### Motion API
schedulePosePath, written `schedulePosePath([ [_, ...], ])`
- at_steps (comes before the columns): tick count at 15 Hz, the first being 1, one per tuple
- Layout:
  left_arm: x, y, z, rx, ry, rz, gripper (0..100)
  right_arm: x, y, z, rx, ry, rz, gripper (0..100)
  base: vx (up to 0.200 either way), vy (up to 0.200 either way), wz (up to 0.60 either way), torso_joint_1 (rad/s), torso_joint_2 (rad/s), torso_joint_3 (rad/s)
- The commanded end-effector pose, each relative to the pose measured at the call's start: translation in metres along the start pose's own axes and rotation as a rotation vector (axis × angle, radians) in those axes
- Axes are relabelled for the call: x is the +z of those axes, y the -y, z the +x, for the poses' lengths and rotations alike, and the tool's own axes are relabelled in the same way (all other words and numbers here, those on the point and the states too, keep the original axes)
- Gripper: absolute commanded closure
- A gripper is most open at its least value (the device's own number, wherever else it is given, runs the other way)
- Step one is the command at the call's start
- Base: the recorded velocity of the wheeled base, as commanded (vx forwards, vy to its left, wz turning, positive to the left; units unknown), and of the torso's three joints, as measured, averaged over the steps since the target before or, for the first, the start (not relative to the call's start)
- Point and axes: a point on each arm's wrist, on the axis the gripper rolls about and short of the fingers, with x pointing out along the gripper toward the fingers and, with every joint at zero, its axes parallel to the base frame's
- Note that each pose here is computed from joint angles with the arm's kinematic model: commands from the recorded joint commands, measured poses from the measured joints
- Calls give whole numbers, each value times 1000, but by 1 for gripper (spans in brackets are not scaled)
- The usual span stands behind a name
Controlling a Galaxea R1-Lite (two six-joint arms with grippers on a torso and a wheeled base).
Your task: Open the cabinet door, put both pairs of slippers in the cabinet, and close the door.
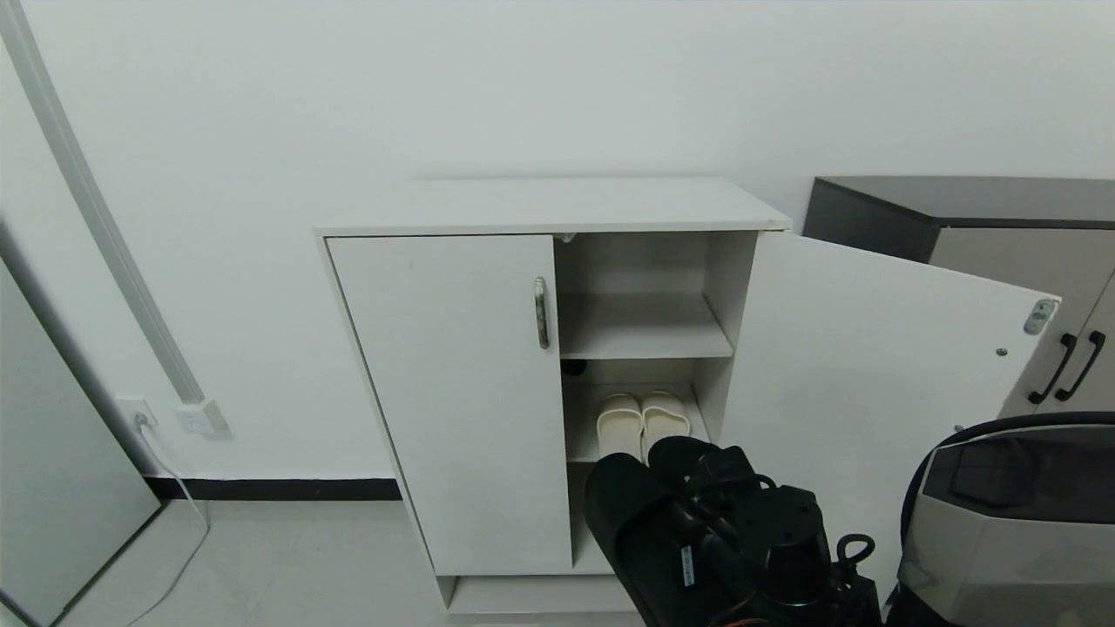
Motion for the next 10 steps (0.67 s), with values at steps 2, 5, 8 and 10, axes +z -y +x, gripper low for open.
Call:
schedulePosePath([
  [2, 0, 0, 0, 0, -2, 0, 100, 0, 0, 0, 0, 2, 1, 100, 0, 0, 0, -95, 452, 354],
  [5, 0, 0, 0, 0, -2, 0, 100, -1, 0, 0, 0, 6, 3, 100, 0, 0, 0, -61, 444, 382],
  [8, 0, 0, 0, 0, 0, 0, 100, -2, 0, 1, 1, 2, 0, 100, 0, 0, 0, -2, 64, 41],
  [10, 0, 0, 0, 0, -2, 0, 100, -2, -1, 1, 1, 2, -5, 100, 0, 0, 0, 0, 0, 0],
])
